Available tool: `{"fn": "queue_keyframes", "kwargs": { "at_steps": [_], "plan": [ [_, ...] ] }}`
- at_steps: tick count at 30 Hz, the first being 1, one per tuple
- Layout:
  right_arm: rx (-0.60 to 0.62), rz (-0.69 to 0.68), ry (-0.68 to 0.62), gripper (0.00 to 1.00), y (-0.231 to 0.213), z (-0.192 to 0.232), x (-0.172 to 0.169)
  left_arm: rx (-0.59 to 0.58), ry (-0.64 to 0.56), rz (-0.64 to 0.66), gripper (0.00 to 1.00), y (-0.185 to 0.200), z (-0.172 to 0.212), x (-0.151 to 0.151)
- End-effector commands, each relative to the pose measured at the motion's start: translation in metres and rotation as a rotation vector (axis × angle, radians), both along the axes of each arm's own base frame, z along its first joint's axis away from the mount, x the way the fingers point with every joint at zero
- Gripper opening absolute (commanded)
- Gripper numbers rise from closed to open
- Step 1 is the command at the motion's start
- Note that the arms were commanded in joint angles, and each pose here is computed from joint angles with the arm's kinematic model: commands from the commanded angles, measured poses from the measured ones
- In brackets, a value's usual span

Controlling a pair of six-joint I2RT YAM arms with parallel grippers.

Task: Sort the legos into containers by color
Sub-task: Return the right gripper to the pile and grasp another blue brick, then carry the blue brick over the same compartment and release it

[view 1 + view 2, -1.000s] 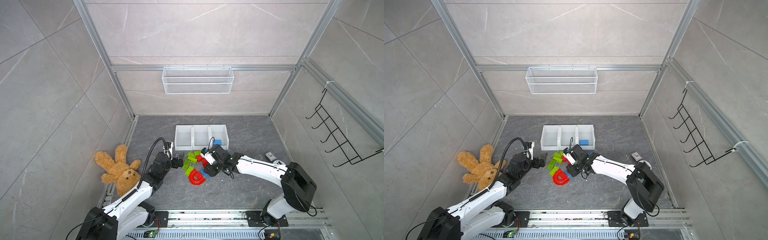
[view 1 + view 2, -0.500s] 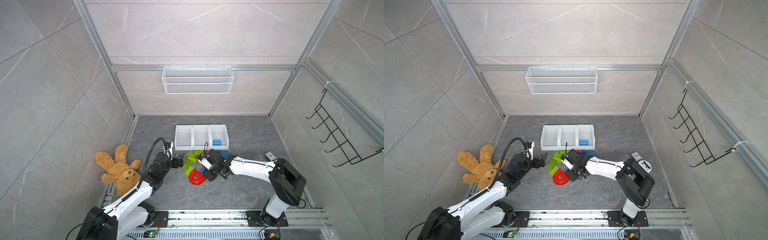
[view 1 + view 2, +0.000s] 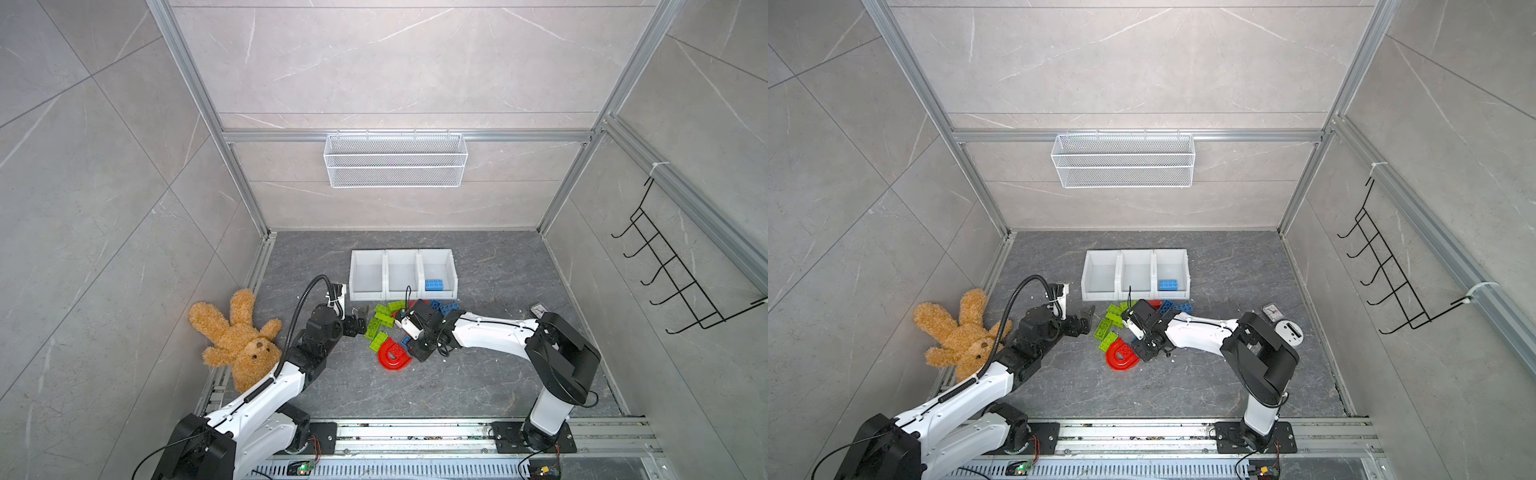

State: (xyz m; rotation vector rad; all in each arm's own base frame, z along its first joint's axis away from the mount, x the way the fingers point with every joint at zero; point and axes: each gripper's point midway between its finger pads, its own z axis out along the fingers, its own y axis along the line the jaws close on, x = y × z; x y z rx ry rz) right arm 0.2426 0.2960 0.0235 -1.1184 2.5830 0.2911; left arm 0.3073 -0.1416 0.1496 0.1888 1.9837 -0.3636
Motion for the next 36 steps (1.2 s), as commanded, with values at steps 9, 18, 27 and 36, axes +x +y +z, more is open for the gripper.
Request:
{"fn": "queue_keyframes", "kwargs": {
  "at_steps": [9, 18, 27, 36],
  "plan": [
    [0.010, -0.003, -0.023, 0.35, 0.001, 0.007, 0.001, -0.003, -0.031, 0.008, 0.99, 0.002, 0.007, 0.003],
    [0.137, 0.008, -0.073, 0.29, 0.003, 0.052, -0.008, -0.005, -0.030, 0.003, 0.99, 0.001, 0.006, 0.003],
    [0.210, -0.025, -0.170, 0.29, 0.006, 0.090, 0.015, -0.007, -0.034, 0.003, 0.99, 0.001, 0.008, 0.002],
    [0.364, -0.284, -0.252, 0.31, -0.026, 0.134, 0.100, -0.003, -0.033, 0.005, 1.00, 0.002, 0.007, 0.002]
  ]
}}
